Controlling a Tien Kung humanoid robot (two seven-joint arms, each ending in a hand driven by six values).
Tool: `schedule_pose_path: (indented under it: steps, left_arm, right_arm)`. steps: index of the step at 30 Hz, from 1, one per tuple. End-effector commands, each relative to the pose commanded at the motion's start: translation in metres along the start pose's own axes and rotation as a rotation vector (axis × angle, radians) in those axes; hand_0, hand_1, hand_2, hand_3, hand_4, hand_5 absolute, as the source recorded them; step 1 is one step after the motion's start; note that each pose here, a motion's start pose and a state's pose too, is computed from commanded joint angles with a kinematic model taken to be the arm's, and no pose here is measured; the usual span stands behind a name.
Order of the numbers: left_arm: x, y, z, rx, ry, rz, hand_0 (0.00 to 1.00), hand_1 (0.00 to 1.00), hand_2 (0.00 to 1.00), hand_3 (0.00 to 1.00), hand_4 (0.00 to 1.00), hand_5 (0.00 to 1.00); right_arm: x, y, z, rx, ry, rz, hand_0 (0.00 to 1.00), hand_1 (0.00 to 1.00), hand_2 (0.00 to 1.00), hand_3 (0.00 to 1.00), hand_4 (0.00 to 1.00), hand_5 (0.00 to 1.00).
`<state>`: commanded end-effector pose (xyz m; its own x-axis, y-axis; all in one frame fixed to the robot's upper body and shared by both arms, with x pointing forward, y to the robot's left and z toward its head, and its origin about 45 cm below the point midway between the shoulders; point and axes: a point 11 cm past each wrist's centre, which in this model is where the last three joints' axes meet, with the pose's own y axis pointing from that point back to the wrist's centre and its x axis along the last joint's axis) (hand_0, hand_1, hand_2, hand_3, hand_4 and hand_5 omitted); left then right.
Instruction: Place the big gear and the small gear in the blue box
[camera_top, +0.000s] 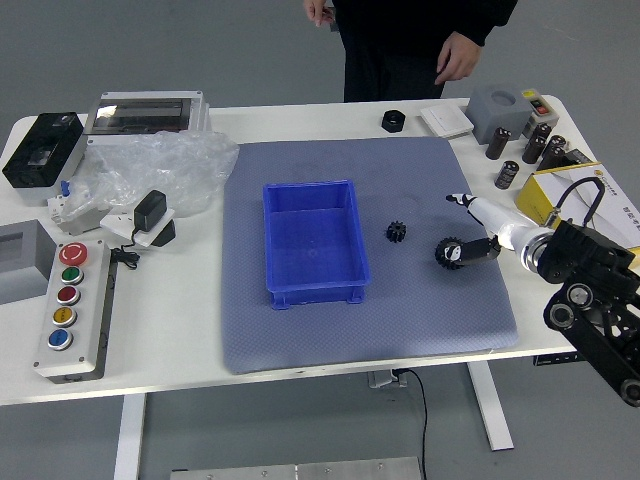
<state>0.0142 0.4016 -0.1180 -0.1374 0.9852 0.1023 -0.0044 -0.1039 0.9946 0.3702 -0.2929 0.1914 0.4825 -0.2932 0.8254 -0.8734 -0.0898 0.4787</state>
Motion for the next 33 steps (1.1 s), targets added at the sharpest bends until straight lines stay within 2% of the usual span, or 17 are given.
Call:
schedule_pose_path:
  steps: [18, 33]
  left_arm:
    - [0.003, 0.0, -0.002, 0.005, 0.001, 0.016, 0.783, 0.81, 0.797, 0.823, 0.626, 0.24]
    - [0.001, 0.0, -0.003, 0.006, 0.003, 0.014, 0.782, 0.808, 0.798, 0.823, 0.627, 0.241]
  right_arm:
    - [-0.012, -0.003, -0.006, -0.012, 0.108, -0.037, 0.89, 0.877, 0.893, 0.936, 0.737, 0.251]
    - [-0.021, -0.006, -0.011, -0.007, 0.21, -0.031, 0.873, 0.866, 0.875, 0.923, 0.739, 0.255]
